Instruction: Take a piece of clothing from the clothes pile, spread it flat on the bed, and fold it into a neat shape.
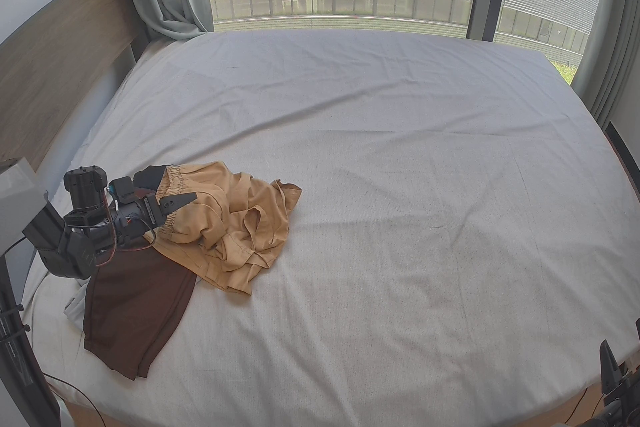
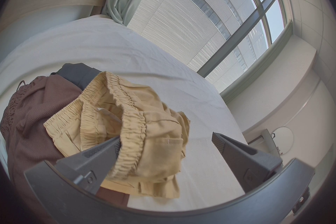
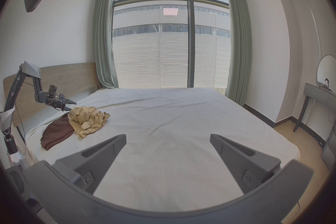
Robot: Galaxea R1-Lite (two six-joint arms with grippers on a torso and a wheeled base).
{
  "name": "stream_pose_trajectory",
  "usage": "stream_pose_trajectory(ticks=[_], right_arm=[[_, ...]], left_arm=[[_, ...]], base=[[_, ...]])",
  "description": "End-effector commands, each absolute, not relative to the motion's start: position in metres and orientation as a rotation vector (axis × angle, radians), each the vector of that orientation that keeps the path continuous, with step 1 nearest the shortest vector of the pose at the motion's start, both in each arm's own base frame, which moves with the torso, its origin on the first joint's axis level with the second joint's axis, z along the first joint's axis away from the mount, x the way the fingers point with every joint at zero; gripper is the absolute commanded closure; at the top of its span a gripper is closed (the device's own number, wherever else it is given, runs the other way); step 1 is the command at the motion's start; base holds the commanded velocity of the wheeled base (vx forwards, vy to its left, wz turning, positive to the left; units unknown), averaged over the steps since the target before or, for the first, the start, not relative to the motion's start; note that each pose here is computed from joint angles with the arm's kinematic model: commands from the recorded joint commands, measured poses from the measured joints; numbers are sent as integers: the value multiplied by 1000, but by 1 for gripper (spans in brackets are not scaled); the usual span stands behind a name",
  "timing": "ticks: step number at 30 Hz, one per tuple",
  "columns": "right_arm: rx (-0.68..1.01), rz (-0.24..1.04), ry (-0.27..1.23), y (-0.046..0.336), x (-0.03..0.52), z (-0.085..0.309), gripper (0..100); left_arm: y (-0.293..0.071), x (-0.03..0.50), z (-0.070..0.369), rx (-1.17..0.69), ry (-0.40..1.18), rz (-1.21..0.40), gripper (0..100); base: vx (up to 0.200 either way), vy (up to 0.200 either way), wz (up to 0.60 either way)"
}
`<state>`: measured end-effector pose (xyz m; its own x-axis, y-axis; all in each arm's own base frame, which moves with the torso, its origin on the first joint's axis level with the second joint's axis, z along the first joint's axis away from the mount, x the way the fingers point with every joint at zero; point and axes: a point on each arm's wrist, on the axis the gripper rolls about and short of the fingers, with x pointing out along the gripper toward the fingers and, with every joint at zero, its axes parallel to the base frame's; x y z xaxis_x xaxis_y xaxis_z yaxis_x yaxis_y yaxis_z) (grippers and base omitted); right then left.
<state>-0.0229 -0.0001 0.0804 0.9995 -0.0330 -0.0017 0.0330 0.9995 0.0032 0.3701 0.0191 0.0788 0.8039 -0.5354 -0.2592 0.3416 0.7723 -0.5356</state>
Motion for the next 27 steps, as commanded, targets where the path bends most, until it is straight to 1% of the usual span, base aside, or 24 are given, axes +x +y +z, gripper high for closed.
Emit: stream_pose_trajectory(ticks=[1, 8, 18, 27], right_arm=[[3, -34, 1, 0, -23, 76, 0], [3, -34, 1, 0, -23, 76, 0], [5, -34, 1, 0, -23, 76, 0], [5, -34, 1, 0, -23, 76, 0]], left_arm=[[14, 363, 90, -484, 400, -514, 0], [3, 371, 89, -476, 400, -545, 0], [-11, 393, 71, -473, 419, -567, 0], [-15, 403, 64, -468, 417, -574, 0]], base=[[0, 0, 0], [0, 0, 0], [0, 0, 0], [0, 0, 0]])
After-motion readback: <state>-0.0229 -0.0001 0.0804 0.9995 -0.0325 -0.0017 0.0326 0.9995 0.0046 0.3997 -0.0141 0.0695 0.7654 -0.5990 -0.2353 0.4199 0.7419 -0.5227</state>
